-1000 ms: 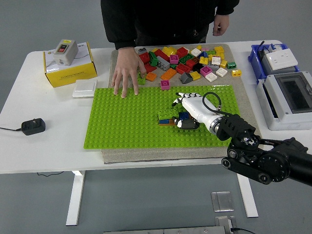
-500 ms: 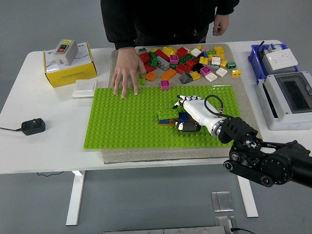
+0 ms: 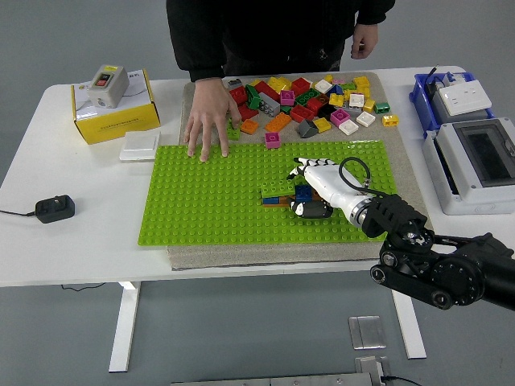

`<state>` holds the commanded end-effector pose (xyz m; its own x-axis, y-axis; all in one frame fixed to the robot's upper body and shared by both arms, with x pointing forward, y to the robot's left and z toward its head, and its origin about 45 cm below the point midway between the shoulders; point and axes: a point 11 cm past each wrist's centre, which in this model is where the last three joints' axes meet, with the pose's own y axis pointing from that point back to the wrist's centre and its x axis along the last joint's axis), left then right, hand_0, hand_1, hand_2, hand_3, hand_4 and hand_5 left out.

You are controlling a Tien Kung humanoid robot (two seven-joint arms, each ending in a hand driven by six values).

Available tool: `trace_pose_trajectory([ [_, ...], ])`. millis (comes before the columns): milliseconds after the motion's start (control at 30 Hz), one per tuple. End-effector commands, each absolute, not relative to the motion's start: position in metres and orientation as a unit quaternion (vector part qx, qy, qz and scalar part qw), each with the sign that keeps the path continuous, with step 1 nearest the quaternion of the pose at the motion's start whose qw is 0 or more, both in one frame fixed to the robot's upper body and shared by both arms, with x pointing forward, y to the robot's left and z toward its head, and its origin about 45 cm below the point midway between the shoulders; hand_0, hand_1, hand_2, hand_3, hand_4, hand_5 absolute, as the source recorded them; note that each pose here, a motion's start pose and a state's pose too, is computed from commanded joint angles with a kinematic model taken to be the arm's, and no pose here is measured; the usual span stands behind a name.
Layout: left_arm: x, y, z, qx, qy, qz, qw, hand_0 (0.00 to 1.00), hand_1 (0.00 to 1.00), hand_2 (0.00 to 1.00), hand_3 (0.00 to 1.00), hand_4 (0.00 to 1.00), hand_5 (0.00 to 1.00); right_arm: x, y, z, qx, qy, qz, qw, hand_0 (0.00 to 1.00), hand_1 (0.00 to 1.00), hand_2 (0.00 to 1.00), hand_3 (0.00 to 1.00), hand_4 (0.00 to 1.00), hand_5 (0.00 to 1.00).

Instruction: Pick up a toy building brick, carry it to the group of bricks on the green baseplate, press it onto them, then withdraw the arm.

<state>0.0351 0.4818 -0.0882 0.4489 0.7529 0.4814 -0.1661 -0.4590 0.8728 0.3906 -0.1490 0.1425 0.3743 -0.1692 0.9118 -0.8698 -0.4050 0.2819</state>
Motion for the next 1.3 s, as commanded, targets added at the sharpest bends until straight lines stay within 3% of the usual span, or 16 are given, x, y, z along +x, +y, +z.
trace_pose_trajectory([
  [667,0.032,0.479,-0.090,0.705,0.213,0.481,0.476,0.609,0.597,0.487,0.588,0.092,0.685,0.391,-0.156,0.175,0.713,-0.395,0.443,0.374,0.988,0.984,0.998,0.772,0.611,0.465],
  [967,0.029,0.479,-0.090,0.706,0.215,0.479,0.475,0.609,0.598,0.485,0.588,0.093,0.685,0.356,-0.130,0.167,0.742,-0.353,0.451,0.350,0.988,0.987,0.998,0.785,0.609,0.467],
  [1300,0.030,0.481,-0.089,0.707,0.212,0.478,0.476,0.609,0.598,0.485,0.589,0.098,0.687,0.367,-0.131,0.166,0.738,-0.360,0.446,0.357,0.995,0.988,0.998,0.772,0.613,0.476],
])
